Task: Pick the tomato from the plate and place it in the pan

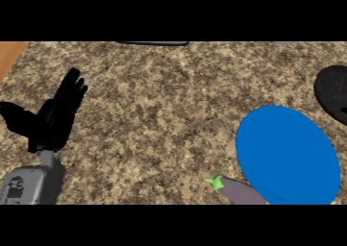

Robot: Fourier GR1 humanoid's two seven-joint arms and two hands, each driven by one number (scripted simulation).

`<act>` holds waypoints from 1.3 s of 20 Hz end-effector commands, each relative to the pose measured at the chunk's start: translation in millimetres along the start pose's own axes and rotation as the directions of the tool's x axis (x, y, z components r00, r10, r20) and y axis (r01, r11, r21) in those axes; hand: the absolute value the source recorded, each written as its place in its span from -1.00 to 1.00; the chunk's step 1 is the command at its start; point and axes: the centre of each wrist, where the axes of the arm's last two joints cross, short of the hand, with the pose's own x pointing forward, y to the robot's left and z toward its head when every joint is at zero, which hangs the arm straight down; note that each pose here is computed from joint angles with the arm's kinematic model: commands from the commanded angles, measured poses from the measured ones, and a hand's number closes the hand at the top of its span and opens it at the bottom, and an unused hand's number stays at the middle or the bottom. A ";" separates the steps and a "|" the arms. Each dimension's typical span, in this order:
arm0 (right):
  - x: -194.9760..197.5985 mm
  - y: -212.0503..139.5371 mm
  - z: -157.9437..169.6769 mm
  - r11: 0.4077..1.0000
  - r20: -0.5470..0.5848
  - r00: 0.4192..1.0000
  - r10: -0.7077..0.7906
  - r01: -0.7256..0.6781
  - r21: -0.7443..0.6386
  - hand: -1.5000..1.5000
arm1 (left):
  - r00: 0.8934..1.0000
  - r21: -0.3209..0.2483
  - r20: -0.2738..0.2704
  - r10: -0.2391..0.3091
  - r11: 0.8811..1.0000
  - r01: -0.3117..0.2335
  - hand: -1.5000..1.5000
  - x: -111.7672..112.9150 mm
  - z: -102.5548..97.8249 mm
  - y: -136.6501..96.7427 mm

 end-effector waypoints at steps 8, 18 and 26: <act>-27.5 -29.9 19.1 0.878 0.093 0.887 -0.452 0.461 -0.132 -1.00 | 1.000 0.014 -0.004 0.002 1.000 -0.002 0.00 -9.2 5.4 6.9; -82.5 -81.3 80.3 0.694 0.150 0.694 -0.704 0.717 -0.059 -1.00 | 1.000 0.045 -0.011 0.007 0.999 -0.006 0.00 -9.5 1.2 4.9; -108.9 -101.4 121.0 0.703 0.159 0.698 -0.698 0.710 -0.033 -1.00 | 1.000 0.046 0.011 0.004 0.999 -0.004 0.00 -3.4 10.3 12.6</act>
